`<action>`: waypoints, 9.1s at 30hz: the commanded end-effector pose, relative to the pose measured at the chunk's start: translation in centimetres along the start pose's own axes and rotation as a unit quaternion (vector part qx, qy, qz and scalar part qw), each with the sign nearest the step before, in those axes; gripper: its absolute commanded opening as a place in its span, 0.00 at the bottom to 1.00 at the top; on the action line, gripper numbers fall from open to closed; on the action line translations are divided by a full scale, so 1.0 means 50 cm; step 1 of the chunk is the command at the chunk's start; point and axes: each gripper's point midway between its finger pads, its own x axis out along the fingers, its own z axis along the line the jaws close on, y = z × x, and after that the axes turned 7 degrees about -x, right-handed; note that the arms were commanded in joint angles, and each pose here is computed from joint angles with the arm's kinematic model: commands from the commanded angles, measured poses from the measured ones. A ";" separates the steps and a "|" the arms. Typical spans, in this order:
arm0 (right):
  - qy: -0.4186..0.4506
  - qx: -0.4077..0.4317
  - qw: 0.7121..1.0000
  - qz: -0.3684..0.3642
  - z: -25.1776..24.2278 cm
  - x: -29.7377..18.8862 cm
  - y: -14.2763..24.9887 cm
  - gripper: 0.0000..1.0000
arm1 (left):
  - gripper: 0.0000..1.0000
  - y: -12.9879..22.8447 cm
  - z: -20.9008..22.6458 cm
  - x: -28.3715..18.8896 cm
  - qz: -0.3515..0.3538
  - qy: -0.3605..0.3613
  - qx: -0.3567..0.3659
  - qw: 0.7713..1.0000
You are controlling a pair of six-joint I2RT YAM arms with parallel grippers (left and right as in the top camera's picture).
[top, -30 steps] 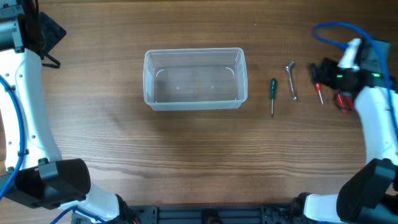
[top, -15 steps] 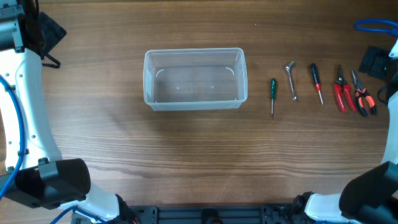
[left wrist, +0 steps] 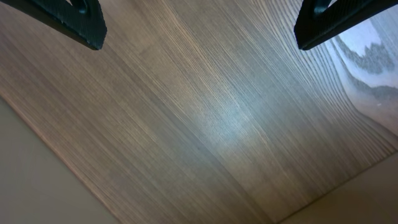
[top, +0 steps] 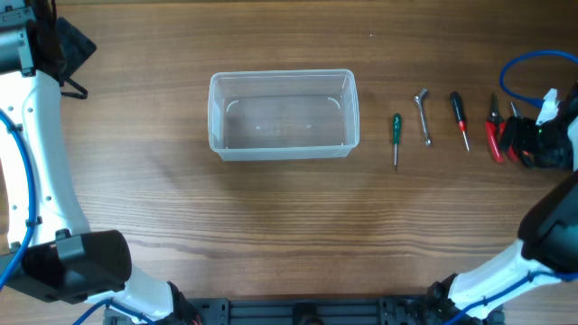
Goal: Pack container
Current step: 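Lower the right gripper onto the orange-black needle-nose pliers and grasp them, then lift the pliers and carry them left over the container, then lower the pliers into the container, open the right gripper, retract, then lower the right gripper onto the red-handled cutters and grasp them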
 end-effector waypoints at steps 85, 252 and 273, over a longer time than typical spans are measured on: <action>-0.052 -0.136 0.989 0.009 -0.013 0.087 -0.047 0.73 | 1.00 -0.008 0.002 -0.006 -0.004 0.003 -0.002 1.000; -0.009 -0.273 0.869 -0.414 0.562 -0.625 -0.157 0.68 | 1.00 -0.008 0.002 -0.006 -0.004 0.003 -0.002 1.000; -0.047 -0.104 0.993 0.002 0.155 -0.053 -0.094 0.78 | 1.00 -0.008 0.002 -0.006 -0.004 0.003 -0.002 1.000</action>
